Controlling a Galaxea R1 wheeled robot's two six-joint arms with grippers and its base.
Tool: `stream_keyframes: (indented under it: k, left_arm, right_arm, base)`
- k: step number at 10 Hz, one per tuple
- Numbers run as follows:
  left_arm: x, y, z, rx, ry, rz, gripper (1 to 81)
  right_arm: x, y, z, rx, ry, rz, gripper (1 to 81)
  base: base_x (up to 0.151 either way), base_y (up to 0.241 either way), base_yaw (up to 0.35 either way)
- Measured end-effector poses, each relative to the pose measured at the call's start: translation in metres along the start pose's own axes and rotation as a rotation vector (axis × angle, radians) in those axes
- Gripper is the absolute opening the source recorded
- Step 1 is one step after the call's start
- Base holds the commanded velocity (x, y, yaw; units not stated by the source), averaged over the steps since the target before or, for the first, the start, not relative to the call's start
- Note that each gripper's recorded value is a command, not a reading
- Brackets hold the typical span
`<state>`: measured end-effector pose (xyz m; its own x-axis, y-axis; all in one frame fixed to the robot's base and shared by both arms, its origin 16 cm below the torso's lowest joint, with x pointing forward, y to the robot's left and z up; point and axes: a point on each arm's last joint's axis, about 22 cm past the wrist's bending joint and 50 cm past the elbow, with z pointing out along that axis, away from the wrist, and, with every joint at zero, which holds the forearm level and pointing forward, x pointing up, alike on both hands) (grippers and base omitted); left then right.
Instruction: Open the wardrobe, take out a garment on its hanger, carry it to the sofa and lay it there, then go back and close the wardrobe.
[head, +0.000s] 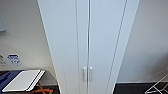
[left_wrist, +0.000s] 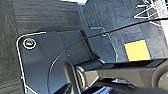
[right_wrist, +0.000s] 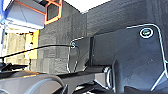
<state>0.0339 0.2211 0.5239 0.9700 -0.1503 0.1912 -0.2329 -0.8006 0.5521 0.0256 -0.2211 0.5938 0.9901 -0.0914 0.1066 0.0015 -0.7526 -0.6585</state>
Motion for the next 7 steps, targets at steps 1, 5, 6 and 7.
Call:
stream_keyframes:
  k: [1,5,6,7]
  left_arm:
    - [0.018,-0.012,-0.025,0.003,0.036,0.016,81.1]
    - [0.155,-0.014,-0.099,-0.030,0.233,0.148,81.1]
    - [0.201,-0.008,-0.118,-0.040,0.302,0.200,81.1]
    - [0.236,-0.004,-0.138,-0.043,0.351,0.243,81.1]
  right_arm:
    - [0.027,-0.014,-0.015,0.030,0.032,-0.033,81.1]
    - [0.168,-0.084,-0.069,0.146,0.214,-0.226,81.1]
    - [0.199,-0.098,-0.084,0.159,0.255,-0.272,81.1]
    - [0.229,-0.105,-0.100,0.156,0.297,-0.317,81.1]
  base:
    - [0.000,0.000,0.000]
    - [0.000,0.000,0.000]
    - [0.000,0.000,0.000]
    - [0.000,0.000,0.000]
